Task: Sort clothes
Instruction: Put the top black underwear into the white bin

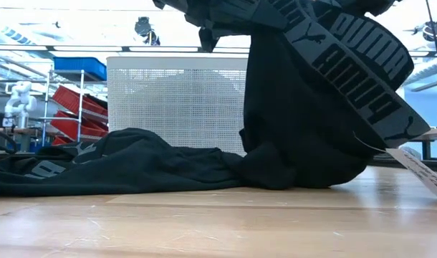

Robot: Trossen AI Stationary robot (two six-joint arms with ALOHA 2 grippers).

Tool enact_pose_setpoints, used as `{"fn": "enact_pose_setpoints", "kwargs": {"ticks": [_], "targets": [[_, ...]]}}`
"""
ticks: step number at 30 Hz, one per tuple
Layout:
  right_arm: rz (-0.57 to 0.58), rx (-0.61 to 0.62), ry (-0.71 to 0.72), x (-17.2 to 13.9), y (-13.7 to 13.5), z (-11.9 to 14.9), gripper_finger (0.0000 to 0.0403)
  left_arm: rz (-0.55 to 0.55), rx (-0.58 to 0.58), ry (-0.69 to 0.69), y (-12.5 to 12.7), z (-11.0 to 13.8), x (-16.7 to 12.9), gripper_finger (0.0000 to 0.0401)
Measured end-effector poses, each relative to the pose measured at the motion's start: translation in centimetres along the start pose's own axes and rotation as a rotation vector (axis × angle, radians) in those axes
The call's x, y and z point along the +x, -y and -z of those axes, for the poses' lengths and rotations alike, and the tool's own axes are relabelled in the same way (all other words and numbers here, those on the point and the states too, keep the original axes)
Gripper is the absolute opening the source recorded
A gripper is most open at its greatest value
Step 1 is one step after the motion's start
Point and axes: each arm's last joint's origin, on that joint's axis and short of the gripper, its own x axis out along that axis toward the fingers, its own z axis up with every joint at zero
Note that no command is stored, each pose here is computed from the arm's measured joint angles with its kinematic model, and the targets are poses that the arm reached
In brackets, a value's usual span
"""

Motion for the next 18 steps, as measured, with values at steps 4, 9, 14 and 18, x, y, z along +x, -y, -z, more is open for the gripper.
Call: {"fn": "enact_pose_setpoints", "kwargs": {"ticks": [4,9,14,18], "targets": [[-0.012,0.023,0.023,0.9,-0.2,0.0,0.0081,0.005,-0.006,0.024,0.0,-0.2,0.0,0.0017],[-0.075,0.030,-0.003,2.1,-0.5,0.3,0.0110,0.012,-0.005,0.014,0.0,-0.1,0.0,0.0017],[-0.125,0.035,-0.050,2.5,-0.7,0.7,0.0124,0.010,-0.005,0.013,0.0,-0.1,0.0,0.0017],[-0.127,0.048,-0.043,2.8,-0.7,0.7,0.0126,0.004,-0.013,0.012,-0.2,-0.1,0.1,0.0017]]}}
